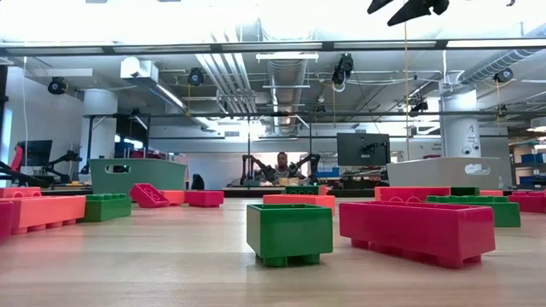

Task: Sort blocks
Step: Put the green game piece into the gray bin

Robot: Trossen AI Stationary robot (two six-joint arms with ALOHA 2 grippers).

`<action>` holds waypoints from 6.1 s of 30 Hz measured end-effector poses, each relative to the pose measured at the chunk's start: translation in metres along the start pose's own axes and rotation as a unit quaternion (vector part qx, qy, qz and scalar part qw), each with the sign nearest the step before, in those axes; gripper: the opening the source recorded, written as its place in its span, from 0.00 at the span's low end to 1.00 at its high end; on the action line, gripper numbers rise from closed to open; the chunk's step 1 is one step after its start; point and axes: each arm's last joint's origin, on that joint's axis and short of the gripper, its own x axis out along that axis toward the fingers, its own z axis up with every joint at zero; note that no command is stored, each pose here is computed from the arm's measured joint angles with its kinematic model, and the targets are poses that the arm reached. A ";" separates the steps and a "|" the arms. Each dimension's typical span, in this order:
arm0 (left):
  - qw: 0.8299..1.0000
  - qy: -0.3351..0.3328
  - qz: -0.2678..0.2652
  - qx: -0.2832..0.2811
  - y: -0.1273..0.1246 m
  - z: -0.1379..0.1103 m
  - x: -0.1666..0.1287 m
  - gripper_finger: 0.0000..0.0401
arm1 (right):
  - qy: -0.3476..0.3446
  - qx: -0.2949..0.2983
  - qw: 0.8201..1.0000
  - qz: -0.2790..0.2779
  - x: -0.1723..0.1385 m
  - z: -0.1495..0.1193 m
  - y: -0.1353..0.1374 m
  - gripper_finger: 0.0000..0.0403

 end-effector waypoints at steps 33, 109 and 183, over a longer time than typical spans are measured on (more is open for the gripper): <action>0.950 -0.237 -0.014 -0.204 0.160 0.131 0.012 0.50 | 0.252 -0.085 0.964 -0.017 0.060 0.024 0.053 0.88; 0.908 -0.251 0.171 -0.289 0.191 0.085 -0.056 0.50 | 0.423 -0.230 0.834 0.267 0.282 -0.136 0.096 0.74; 0.869 -0.355 0.154 -0.307 0.195 0.103 -0.055 0.50 | 0.500 0.157 0.851 0.045 0.191 -0.057 -0.055 0.33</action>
